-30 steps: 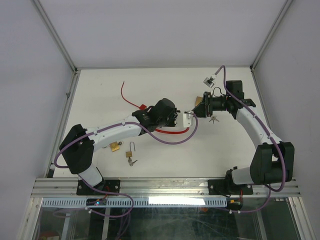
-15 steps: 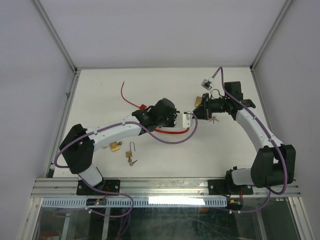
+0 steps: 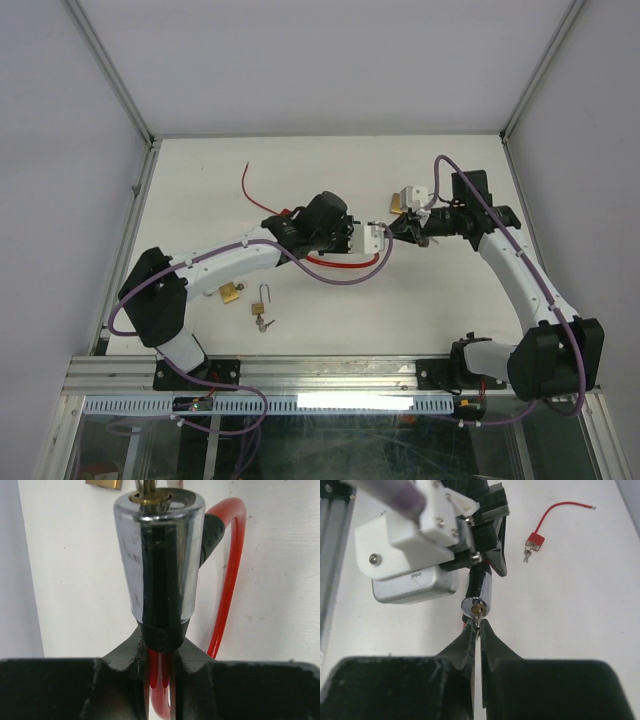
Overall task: Lock with the key
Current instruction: Lock the lock.
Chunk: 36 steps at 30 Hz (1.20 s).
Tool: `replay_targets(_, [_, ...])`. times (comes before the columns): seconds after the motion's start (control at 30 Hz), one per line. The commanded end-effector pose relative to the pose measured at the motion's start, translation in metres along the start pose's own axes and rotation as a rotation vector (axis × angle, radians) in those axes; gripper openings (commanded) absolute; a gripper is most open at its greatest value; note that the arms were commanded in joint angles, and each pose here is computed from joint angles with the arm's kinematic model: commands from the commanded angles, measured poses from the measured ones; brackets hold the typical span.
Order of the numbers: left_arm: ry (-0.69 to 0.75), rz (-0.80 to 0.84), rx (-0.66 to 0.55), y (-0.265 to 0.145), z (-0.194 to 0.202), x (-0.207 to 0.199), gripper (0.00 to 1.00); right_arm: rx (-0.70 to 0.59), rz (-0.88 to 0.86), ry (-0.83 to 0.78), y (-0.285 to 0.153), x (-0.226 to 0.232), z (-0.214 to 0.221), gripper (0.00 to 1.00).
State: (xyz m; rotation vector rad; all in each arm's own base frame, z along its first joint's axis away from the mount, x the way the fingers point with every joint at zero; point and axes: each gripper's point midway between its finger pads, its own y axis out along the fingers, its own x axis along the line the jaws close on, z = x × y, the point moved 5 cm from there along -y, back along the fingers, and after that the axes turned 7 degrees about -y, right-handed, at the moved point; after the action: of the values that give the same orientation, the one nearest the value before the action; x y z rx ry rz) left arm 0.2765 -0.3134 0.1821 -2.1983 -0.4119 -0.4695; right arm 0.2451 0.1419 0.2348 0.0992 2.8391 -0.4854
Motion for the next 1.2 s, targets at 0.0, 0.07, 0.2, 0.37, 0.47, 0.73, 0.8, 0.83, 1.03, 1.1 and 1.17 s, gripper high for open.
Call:
replay_targets(0.0, [-0.050, 0.102, -0.002, 0.001, 0.005, -0.007, 0.00, 0.053, -0.004, -0.320, -0.006, -0.014, -0.007, 0.00])
replay_targets(0.07, [-0.060, 0.113, -0.018, 0.000, 0.004, -0.005, 0.00, 0.059, -0.003, -0.391, -0.008, -0.015, -0.008, 0.00])
replay_targets(0.2, [-0.071, 0.127, -0.036, -0.001, 0.002, -0.001, 0.00, 0.055, 0.001, -0.516, -0.009, -0.017, -0.014, 0.00])
replay_targets(0.37, [-0.079, 0.139, -0.055, -0.003, 0.001, 0.002, 0.00, 0.033, 0.009, -0.578, -0.010, -0.020, -0.021, 0.00])
replay_targets(0.47, [-0.077, 0.137, -0.050, -0.003, 0.003, 0.002, 0.00, 0.047, 0.009, -0.576, -0.012, -0.022, -0.023, 0.00])
replay_targets(0.73, [-0.064, 0.119, -0.069, -0.010, -0.002, 0.010, 0.00, 0.089, -0.074, -0.617, -0.023, -0.020, -0.042, 0.00])
replay_targets(0.8, [-0.059, 0.115, -0.077, -0.013, -0.006, 0.013, 0.00, 0.078, -0.109, -0.598, -0.026, -0.017, -0.051, 0.00])
replay_targets(0.83, [-0.056, 0.114, -0.079, -0.015, -0.007, 0.014, 0.00, 0.071, -0.118, -0.589, -0.027, -0.017, -0.055, 0.00])
replay_targets(1.03, [-0.050, 0.094, -0.075, -0.020, -0.008, 0.017, 0.00, 0.061, -0.094, -0.531, -0.026, -0.016, -0.055, 0.00])
replay_targets(1.1, [-0.056, 0.092, -0.073, -0.020, -0.008, 0.017, 0.00, 0.074, -0.088, -0.543, -0.024, -0.013, -0.046, 0.00])
replay_targets(1.17, [-0.062, 0.097, -0.075, -0.020, -0.008, 0.016, 0.00, 0.078, -0.081, -0.542, -0.021, -0.009, -0.036, 0.00])
